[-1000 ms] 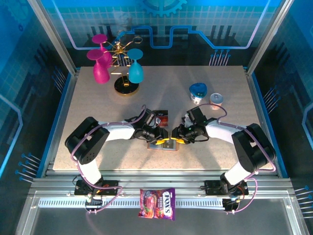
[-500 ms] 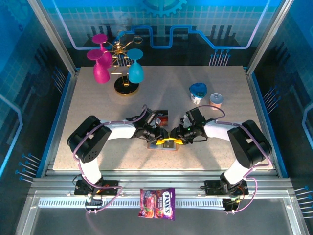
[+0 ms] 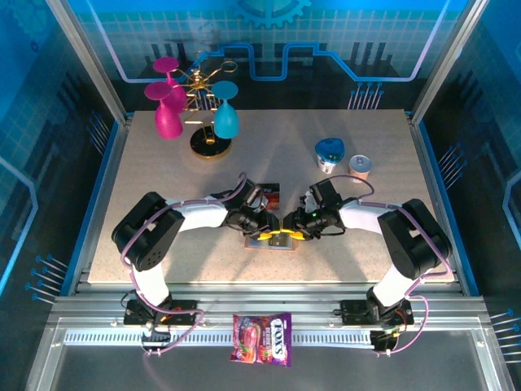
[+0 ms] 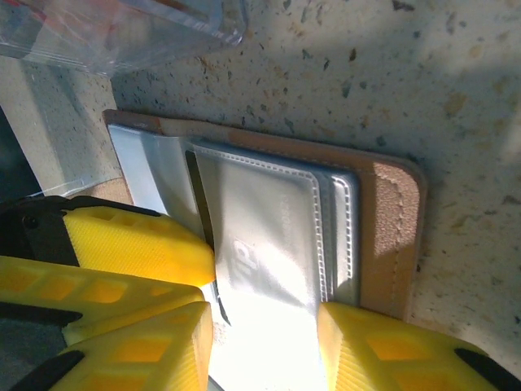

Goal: Take the credit cards out of the card holder

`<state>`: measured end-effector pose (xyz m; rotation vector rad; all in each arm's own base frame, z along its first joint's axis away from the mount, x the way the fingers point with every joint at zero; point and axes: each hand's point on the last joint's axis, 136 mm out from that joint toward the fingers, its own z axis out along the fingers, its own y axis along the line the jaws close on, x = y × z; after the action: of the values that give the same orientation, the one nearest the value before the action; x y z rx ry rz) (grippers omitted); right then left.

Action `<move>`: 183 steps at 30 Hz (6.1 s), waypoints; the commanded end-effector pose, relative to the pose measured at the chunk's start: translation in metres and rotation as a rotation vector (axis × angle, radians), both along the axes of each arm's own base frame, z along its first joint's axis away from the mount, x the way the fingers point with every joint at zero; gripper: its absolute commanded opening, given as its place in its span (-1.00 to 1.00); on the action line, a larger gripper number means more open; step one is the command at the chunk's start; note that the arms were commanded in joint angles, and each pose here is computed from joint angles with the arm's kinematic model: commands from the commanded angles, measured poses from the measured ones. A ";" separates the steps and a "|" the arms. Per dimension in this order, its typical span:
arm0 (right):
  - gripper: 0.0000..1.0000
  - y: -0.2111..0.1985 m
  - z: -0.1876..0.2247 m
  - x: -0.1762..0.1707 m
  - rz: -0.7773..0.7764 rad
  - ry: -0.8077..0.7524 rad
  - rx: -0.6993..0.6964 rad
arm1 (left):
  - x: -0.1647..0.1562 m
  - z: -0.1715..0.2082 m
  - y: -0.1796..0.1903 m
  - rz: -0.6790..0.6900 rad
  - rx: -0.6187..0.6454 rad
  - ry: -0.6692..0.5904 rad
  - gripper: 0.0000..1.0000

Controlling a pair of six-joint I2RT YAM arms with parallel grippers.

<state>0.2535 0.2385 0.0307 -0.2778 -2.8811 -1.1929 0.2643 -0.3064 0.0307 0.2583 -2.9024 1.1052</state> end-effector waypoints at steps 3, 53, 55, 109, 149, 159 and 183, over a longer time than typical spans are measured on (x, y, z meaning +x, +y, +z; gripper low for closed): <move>-0.15 -0.006 -0.012 -0.004 0.004 0.033 -0.043 | -0.004 0.002 0.009 -0.013 0.062 -0.010 -0.26; -0.34 0.021 -0.010 -0.007 0.070 0.032 -0.031 | 0.004 -0.005 0.032 0.140 -0.048 0.027 -0.40; -0.34 0.020 -0.010 -0.007 0.069 0.031 -0.031 | 0.004 -0.007 0.031 0.139 -0.053 0.034 -0.40; -0.34 0.017 -0.009 -0.009 0.067 0.029 -0.036 | 0.005 0.004 0.038 0.116 -0.096 -0.015 -0.88; -0.33 0.018 -0.006 -0.008 0.072 0.024 -0.031 | 0.006 0.026 0.058 -0.037 0.076 -0.155 -0.77; -0.34 0.017 -0.007 -0.009 0.071 0.024 -0.032 | 0.002 0.026 0.041 -0.071 0.074 -0.152 -0.73; -0.34 0.013 -0.006 -0.009 0.059 0.018 -0.029 | 0.003 0.027 0.042 -0.081 0.120 -0.110 -0.86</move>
<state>0.2517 0.2600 0.0303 -0.1857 -2.8686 -1.1744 0.2643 -0.2620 0.0513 0.1004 -3.0415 0.9720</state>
